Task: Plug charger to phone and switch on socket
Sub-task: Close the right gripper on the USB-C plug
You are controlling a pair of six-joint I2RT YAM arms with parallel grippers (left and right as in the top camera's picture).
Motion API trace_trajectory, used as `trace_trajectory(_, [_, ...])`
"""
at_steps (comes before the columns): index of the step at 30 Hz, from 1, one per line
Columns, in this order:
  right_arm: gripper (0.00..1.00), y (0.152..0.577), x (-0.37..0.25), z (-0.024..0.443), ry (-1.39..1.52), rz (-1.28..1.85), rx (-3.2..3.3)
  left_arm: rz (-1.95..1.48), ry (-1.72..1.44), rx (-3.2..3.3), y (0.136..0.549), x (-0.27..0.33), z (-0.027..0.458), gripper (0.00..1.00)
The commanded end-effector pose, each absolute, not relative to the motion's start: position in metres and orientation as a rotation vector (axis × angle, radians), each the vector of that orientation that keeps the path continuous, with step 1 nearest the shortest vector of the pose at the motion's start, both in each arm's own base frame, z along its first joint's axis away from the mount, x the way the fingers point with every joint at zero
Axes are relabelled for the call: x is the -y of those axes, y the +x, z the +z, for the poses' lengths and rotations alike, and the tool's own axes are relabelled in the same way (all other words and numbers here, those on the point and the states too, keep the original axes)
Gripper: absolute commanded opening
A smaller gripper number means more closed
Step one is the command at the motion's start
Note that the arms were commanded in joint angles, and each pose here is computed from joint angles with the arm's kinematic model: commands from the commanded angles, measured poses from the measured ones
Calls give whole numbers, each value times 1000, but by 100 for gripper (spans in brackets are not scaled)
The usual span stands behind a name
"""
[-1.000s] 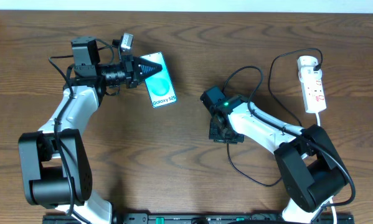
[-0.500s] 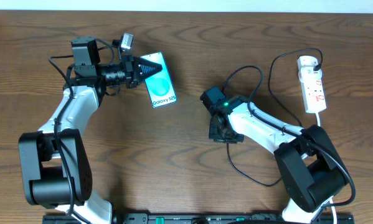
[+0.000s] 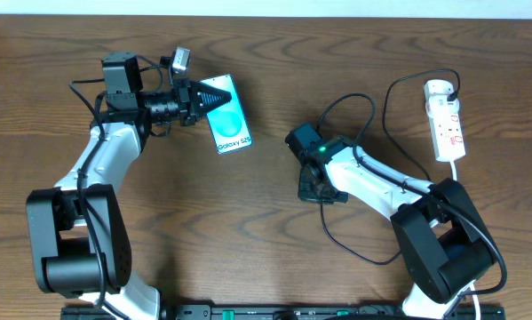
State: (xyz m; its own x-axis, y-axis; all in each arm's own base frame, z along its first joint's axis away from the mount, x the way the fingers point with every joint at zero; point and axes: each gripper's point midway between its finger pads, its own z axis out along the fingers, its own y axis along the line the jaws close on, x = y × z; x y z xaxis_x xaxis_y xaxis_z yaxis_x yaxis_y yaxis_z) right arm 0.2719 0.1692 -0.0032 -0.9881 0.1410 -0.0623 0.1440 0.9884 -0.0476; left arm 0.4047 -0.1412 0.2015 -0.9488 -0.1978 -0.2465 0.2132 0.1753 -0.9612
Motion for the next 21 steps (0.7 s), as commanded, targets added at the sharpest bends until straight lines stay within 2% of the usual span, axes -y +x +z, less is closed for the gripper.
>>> trace_trajectory(1, [1, 267, -165, -8, 206, -131, -3074, -1858, 56, -2126, 402, 142, 203, 7])
trace_trajectory(15, [1, 267, -165, -6, 213, -119, -3083, -1858, 55, -2125, 402, 142, 203, 7])
trace_trajectory(21, [1, 282, -178, 15, 170, 3, -3065, -1858, 56, -2125, 402, 142, 203, 7])
